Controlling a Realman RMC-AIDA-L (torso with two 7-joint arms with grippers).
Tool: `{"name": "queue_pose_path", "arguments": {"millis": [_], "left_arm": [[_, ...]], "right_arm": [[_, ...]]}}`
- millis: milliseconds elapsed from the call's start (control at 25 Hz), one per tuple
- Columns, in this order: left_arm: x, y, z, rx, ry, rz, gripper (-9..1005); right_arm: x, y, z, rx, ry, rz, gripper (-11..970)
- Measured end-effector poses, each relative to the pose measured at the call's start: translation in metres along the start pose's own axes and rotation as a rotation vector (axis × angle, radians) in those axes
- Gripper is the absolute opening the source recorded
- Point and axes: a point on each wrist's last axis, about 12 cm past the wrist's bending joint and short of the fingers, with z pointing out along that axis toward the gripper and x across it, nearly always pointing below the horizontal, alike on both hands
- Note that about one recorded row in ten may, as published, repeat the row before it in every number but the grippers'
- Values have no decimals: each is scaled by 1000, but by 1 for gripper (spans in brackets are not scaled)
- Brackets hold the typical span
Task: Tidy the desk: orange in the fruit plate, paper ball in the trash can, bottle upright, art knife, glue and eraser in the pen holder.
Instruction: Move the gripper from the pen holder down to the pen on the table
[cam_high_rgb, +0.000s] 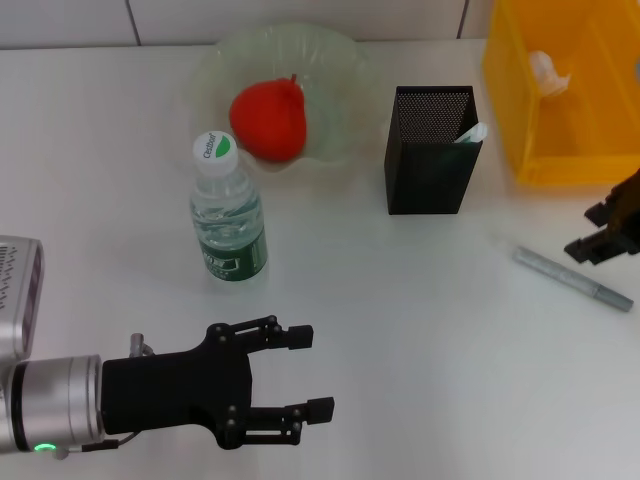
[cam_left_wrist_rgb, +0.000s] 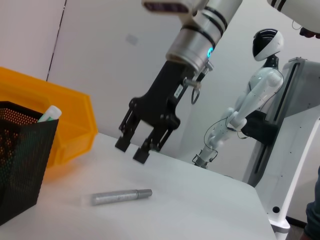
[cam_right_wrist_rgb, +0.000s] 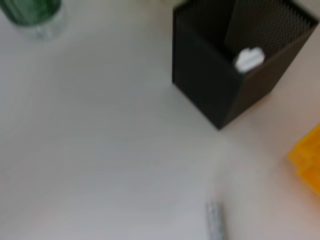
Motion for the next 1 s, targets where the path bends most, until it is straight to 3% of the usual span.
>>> {"name": "queue_pose_path", "arguments": {"millis": [240,600,800,1000], "left_arm": [[-2,2,2,8,4,5,829],[-2,2,2,4,7,4,829],[-1,2,2,0,8,1,829],[0,2,2,-2,9,1,829]], "right_arm": [[-1,3,38,-30,82,-14,523],[-6,1,53,-14,82,-21,514],[-6,-1,59,-1,92,-23,334],[-7,0,66,-1,100,-31,333]]}}
